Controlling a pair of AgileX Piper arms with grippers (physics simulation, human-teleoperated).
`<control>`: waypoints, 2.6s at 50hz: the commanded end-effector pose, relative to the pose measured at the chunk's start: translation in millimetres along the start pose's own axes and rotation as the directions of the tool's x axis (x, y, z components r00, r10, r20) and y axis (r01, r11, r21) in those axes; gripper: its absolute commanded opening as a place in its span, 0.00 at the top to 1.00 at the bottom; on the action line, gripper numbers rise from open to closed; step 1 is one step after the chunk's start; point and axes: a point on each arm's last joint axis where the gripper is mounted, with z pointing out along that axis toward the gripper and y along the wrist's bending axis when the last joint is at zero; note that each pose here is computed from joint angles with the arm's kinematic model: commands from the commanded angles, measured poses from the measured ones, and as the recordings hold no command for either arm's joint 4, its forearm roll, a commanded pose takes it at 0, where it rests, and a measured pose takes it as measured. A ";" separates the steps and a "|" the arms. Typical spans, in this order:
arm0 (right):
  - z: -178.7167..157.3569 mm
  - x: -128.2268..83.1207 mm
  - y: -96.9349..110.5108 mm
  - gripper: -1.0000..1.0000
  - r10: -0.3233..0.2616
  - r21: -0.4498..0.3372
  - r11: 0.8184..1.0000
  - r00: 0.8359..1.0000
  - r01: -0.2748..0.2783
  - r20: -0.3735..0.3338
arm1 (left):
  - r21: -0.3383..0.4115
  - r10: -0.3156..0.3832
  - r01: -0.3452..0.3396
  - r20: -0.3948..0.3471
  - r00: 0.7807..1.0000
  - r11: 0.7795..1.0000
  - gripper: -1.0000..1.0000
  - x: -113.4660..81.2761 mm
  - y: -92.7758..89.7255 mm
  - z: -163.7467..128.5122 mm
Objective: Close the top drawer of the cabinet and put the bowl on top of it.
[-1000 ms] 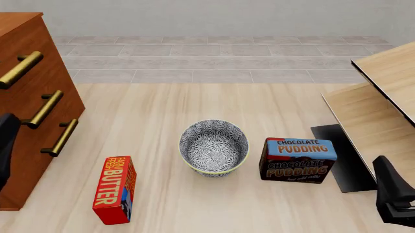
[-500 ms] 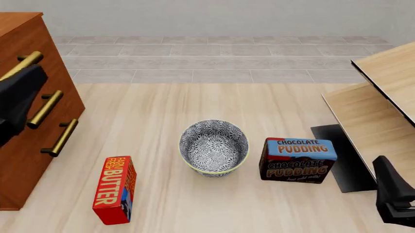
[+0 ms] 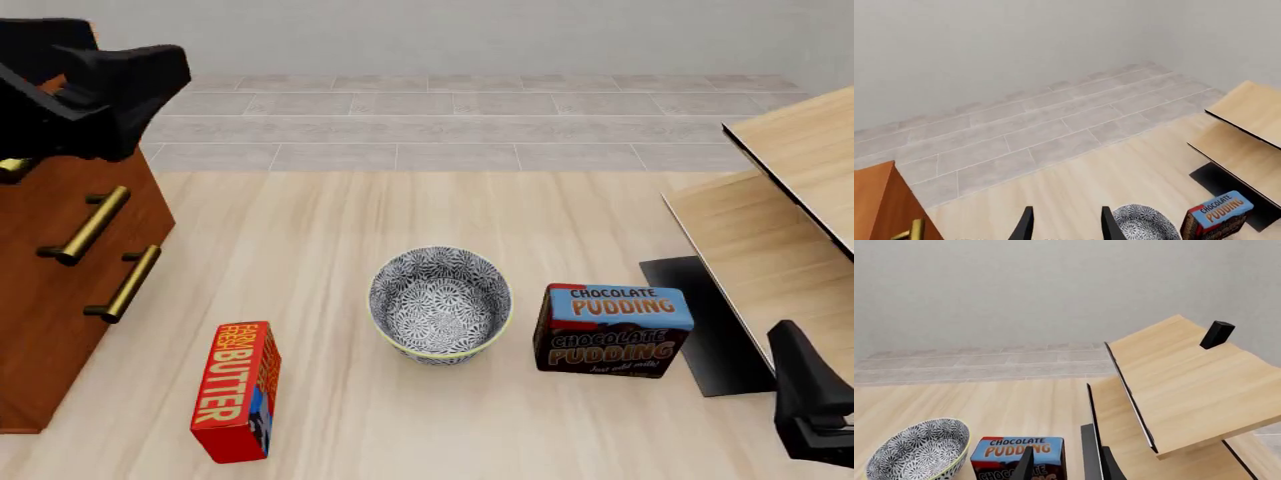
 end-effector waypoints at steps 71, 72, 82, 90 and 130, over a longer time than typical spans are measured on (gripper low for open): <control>-0.4 -2.9 -0.1 0.00 0.017 0.003 1.000 1.000 -0.017 0.023 | -0.006 -0.107 0.118 -0.452 0.885 0.993 0.00 92.5 -12.4 163.0; -0.4 -3.3 -0.1 0.00 0.017 0.004 1.000 1.000 -0.017 0.023 | -0.004 -0.110 0.121 -0.453 0.885 0.993 0.00 92.8 -13.8 163.7; -0.4 -2.9 -0.2 0.00 0.016 0.004 1.000 1.000 -0.016 0.023 | 0.021 -0.109 0.133 -0.454 0.884 0.991 0.00 97.6 -24.5 168.9; -0.3 -2.0 -0.3 0.00 0.015 0.006 1.000 1.000 -0.015 0.023 | 0.031 -0.111 0.142 -0.460 0.881 0.989 0.00 104.0 -30.5 172.8; -0.3 -1.7 -0.5 0.00 0.013 0.009 1.000 1.000 -0.013 0.021 | 0.029 -0.160 0.205 -0.524 0.837 0.978 0.00 150.0 -50.3 190.1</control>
